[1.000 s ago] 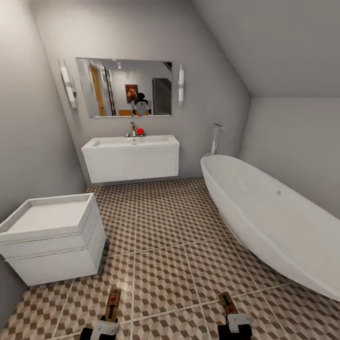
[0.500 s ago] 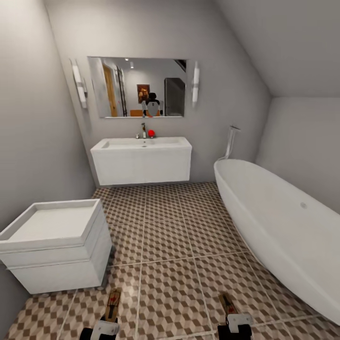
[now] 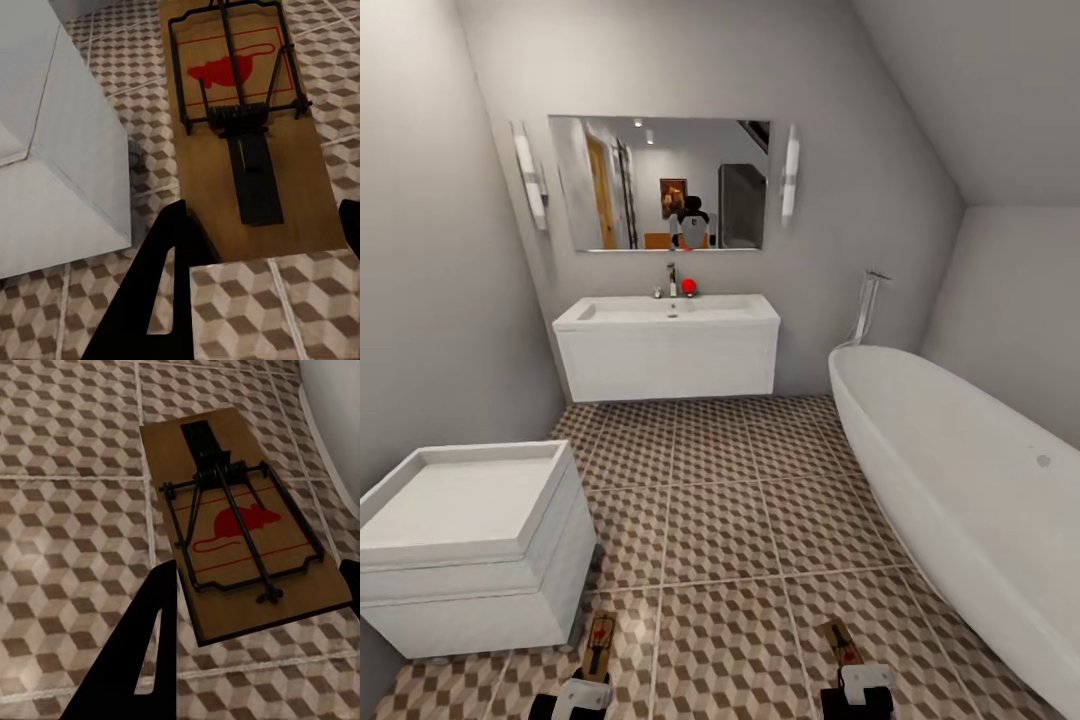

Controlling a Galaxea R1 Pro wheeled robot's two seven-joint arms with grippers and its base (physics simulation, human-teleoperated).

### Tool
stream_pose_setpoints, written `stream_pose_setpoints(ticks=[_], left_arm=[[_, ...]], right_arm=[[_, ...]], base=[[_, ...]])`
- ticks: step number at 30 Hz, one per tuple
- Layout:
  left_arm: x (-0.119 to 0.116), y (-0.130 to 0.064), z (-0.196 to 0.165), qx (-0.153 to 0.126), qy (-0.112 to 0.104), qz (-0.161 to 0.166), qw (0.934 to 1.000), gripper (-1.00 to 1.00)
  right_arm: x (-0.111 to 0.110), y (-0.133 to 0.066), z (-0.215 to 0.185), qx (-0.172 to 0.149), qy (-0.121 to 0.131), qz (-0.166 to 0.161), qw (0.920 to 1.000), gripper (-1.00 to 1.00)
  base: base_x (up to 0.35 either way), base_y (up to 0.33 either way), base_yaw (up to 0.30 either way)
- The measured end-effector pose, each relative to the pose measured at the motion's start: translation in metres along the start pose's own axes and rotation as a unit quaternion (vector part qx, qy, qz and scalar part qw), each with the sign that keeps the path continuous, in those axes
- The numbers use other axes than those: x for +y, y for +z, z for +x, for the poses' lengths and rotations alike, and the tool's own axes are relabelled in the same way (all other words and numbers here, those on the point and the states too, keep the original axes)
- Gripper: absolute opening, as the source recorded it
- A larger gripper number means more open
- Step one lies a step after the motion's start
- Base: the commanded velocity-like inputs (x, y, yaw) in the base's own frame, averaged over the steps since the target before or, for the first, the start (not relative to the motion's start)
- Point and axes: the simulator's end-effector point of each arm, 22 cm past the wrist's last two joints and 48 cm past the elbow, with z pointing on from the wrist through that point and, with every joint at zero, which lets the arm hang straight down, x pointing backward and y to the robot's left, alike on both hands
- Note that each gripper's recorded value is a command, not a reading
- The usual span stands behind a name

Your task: Take the four mousetraps from the cabinet in the bathroom and place them on the bathroom floor. Make sure all four end up on the same floor surface, and ensure that at least two of them are either under or directly next to the same bathroom sink.

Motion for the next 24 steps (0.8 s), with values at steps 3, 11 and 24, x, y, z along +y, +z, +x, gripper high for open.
stream_pose_setpoints(ticks=[3,11,24], left_arm=[[0.0,0.0,0.0,0.0,0.0,0.0,1.0,-1.0],[0.0,0.0,0.0,0.0,0.0,0.0,1.0,-1.0],[0.0,0.0,0.0,0.0,0.0,0.0,1.0,-1.0]], right_arm=[[-0.0001,0.0,0.0,0.0,0.0,0.0,1.0,-1.0],[0.0,0.0,-0.0001,0.0,0.0,0.0,1.0,-1.0],[0.0,0.0,-0.0001,0.0,0.0,0.0,1.0,-1.0]], base=[[0.339,0.0,0.006],[0.339,-0.055,0.016],[0.333,-0.102,0.032]])
